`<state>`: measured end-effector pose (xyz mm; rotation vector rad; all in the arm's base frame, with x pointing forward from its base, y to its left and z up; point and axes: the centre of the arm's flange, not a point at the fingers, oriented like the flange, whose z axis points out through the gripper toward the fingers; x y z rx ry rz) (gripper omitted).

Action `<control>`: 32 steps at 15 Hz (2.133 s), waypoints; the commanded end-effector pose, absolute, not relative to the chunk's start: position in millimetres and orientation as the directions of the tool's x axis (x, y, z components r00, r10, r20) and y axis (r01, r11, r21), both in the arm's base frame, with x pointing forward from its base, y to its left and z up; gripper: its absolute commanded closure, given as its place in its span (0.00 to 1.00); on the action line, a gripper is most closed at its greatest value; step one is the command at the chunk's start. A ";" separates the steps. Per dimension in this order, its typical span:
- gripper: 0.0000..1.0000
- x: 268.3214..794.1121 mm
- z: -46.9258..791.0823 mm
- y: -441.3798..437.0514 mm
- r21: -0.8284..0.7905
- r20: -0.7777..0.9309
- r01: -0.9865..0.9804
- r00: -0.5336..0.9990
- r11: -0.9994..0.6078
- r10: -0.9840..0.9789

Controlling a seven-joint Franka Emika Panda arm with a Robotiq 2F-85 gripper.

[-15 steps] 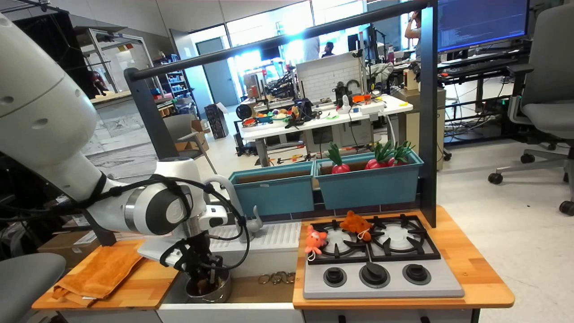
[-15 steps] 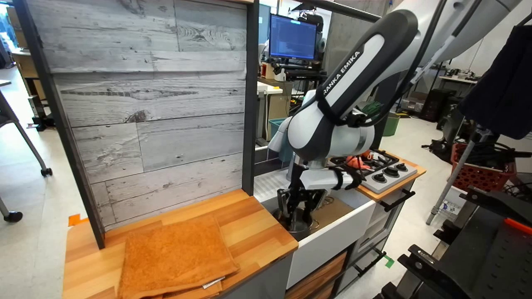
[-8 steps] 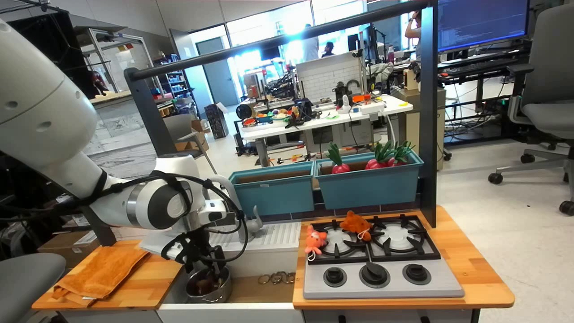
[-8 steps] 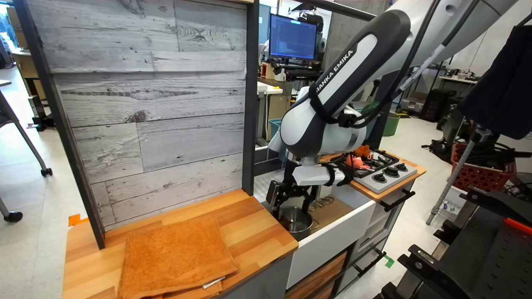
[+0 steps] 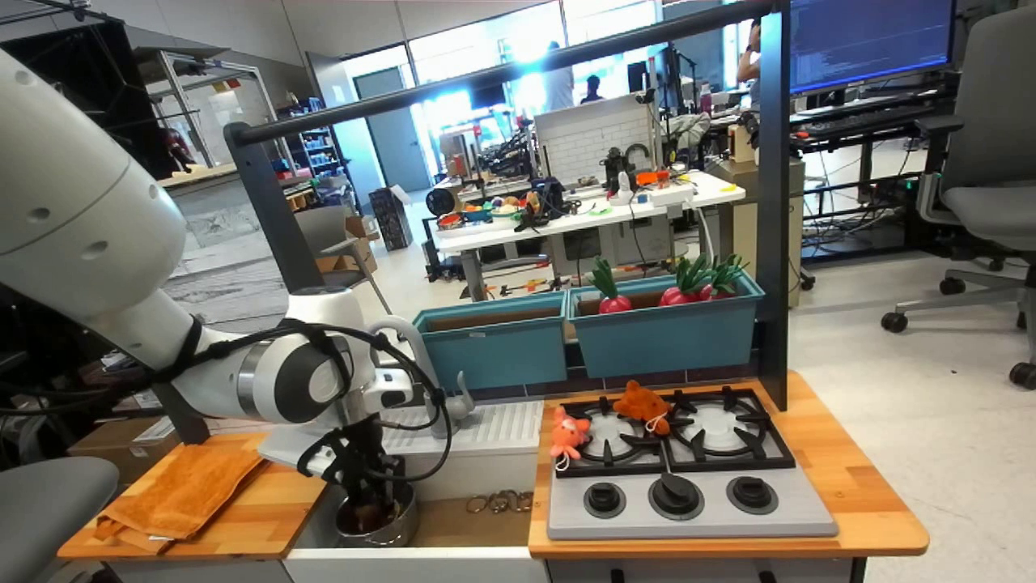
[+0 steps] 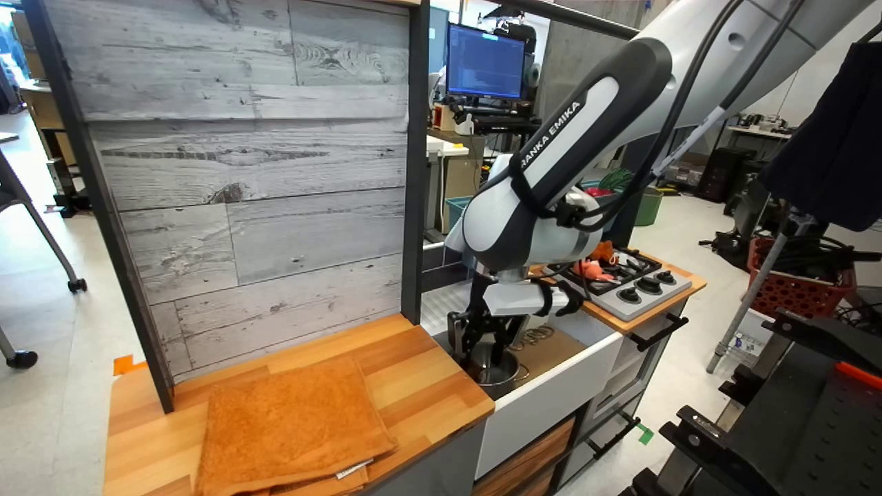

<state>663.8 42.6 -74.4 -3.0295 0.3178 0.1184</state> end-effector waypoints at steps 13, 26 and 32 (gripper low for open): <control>0.73 680.3 -98.0 41.3 -0.050 -0.084 -0.232 0.970 -0.971 -0.228; 0.99 612.8 13.6 112.0 -0.009 -0.137 -0.117 0.984 -0.993 -0.115; 0.99 604.1 75.3 164.9 -0.100 0.026 -0.003 1.000 -0.995 -0.006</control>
